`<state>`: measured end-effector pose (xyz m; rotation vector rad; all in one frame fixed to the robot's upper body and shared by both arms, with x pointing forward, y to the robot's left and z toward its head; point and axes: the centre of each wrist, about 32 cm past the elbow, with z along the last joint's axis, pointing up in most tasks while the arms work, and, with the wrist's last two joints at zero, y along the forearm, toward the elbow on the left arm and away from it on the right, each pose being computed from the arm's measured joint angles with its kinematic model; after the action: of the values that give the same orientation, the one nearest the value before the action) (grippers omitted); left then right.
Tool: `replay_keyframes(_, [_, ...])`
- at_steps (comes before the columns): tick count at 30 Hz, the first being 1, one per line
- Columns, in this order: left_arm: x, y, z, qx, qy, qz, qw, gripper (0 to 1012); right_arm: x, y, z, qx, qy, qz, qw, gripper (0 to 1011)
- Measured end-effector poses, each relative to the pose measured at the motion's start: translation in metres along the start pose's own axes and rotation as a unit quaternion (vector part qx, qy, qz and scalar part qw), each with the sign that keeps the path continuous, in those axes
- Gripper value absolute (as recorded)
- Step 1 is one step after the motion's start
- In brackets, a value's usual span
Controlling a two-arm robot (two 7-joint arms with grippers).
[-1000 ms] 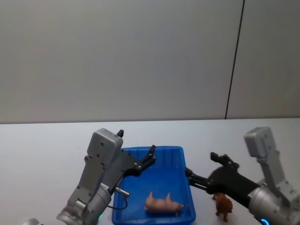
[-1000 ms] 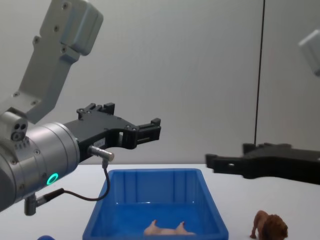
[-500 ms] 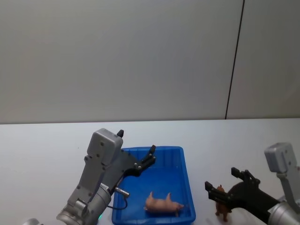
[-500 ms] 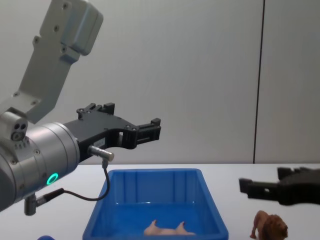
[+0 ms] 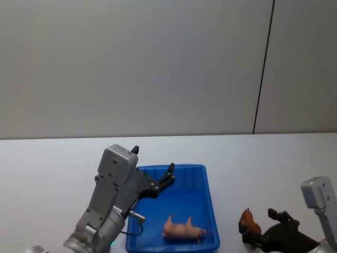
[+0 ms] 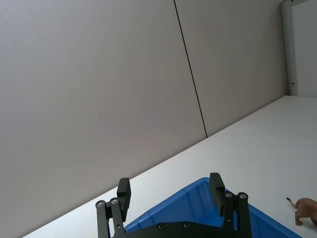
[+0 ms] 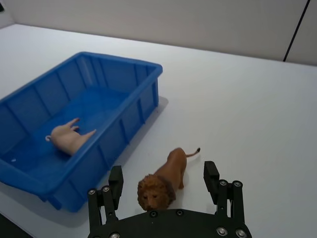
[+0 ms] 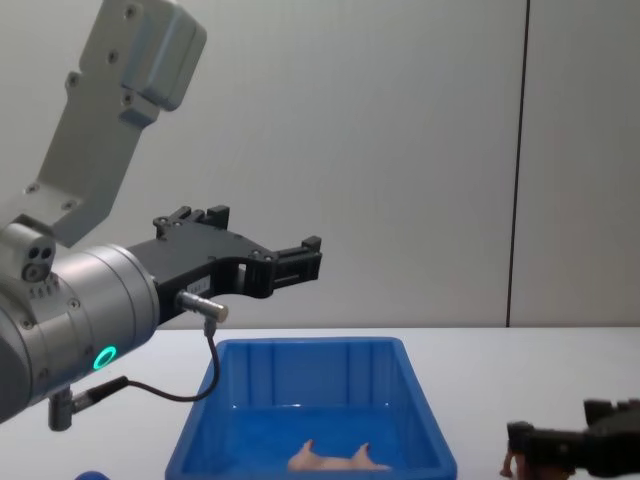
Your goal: Pick up the two dolls from the table and place them into the box.
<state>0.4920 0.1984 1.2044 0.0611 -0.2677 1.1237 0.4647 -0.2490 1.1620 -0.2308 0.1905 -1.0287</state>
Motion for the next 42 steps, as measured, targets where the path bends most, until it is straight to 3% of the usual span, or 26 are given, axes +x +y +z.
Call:
replay_keyframes(5, [0.0000, 0.0000, 0.0000, 0.000, 0.000, 0.000, 1.0000, 1002, 0.002, 0.002, -0.007, -0.014, 0.007, -0.005, 0.9999, 994])
replay_keyframes(13, [0.0000, 0.0000, 0.0000, 0.000, 0.000, 0.000, 1.0000, 1002, 0.004, 0.008, -0.013, -0.025, 0.016, -0.010, 0.9995, 836])
replay_keyframes(23, [0.0000, 0.0000, 0.0000, 0.000, 0.000, 0.000, 1.0000, 1002, 0.004, 0.013, -0.015, -0.016, 0.016, -0.014, 0.9997, 493])
replay_keyframes(26, [0.0000, 0.0000, 0.0000, 0.000, 0.000, 0.000, 1.0000, 1002, 0.003, 0.013, -0.015, -0.009, 0.011, -0.016, 0.9998, 438])
replay_keyframes(42, [0.0000, 0.0000, 0.0000, 0.000, 0.000, 0.000, 1.0000, 1002, -0.004, 0.010, 0.007, 0.061, -0.041, -0.023, 0.9970, 433])
